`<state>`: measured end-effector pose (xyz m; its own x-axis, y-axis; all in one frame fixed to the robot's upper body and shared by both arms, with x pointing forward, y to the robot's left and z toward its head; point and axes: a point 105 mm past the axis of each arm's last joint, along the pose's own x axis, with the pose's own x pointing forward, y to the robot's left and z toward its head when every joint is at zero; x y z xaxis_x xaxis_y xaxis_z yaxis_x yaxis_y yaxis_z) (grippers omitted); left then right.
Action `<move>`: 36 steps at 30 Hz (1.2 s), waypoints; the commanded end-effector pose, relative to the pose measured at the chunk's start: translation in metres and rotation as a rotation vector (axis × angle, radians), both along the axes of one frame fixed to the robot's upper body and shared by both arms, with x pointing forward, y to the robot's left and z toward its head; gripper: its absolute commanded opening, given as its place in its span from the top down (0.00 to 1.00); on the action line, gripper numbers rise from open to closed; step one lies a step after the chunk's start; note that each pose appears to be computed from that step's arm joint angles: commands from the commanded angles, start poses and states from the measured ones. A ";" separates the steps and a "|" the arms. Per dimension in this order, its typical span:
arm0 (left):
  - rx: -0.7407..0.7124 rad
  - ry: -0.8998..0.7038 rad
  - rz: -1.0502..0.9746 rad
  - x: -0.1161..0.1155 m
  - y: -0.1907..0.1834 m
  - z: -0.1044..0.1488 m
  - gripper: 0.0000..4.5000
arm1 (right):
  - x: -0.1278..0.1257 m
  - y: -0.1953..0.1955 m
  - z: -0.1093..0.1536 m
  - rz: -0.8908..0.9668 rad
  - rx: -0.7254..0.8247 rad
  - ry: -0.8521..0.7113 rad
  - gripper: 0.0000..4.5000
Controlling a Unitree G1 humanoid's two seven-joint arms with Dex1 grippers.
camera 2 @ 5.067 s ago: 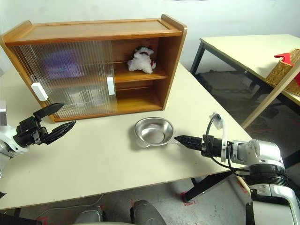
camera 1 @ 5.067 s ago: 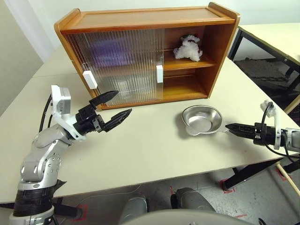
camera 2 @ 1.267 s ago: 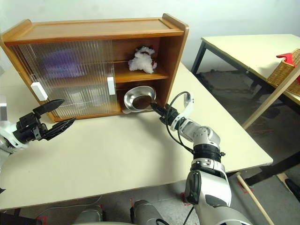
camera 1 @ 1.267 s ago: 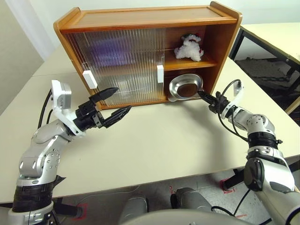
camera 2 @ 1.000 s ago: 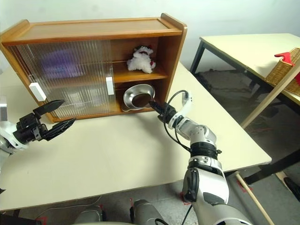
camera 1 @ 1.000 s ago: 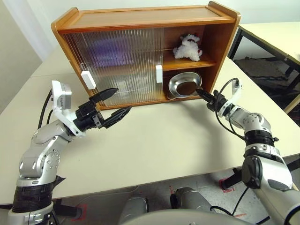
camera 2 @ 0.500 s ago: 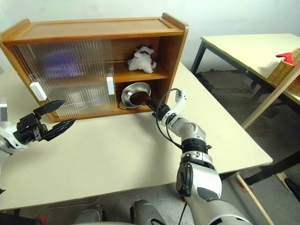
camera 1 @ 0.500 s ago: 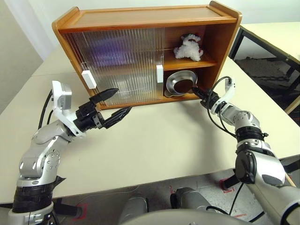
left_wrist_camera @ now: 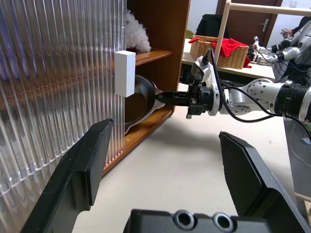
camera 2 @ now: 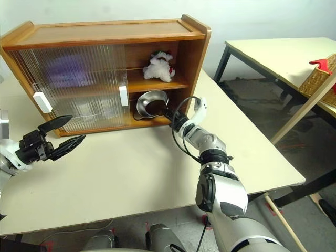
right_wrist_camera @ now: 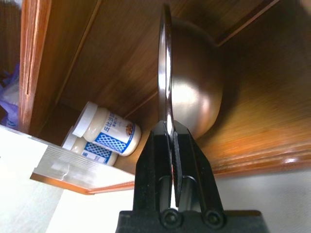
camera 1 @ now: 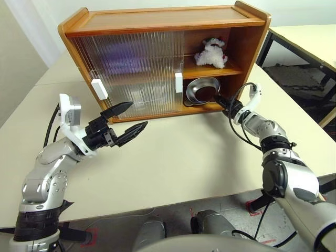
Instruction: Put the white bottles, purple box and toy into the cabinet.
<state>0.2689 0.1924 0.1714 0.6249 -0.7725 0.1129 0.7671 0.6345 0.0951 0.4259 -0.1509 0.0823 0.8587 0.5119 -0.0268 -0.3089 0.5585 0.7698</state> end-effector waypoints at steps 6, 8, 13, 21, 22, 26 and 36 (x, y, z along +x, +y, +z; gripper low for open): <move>0.009 -0.009 -0.009 0.000 -0.005 -0.001 0.00 | 0.004 -0.001 -0.002 -0.035 -0.017 0.012 1.00; 0.009 -0.010 -0.008 0.000 -0.005 -0.001 0.00 | 0.005 -0.001 -0.003 -0.036 -0.019 0.012 1.00; 0.008 -0.012 0.000 -0.001 -0.005 0.000 0.00 | 0.004 0.002 -0.005 -0.028 -0.024 0.018 1.00; 0.012 -0.011 0.008 -0.002 -0.001 -0.001 0.00 | 0.003 0.003 -0.011 -0.034 -0.049 0.035 0.93; 0.012 -0.012 0.008 -0.001 -0.001 -0.001 0.00 | 0.003 0.003 -0.011 -0.037 -0.046 0.037 0.89; 0.014 -0.014 0.007 0.001 -0.003 0.000 0.00 | 0.003 0.001 -0.012 -0.042 -0.043 0.035 0.61; 0.010 -0.012 0.000 0.000 -0.006 0.002 0.00 | 0.002 -0.010 -0.011 -0.065 -0.052 0.028 0.01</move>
<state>0.2700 0.1914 0.1734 0.6382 -0.7598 0.1240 0.7529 0.6497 0.1054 0.4293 -0.1583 0.0750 0.8846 0.4615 -0.0663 -0.2615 0.6087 0.7490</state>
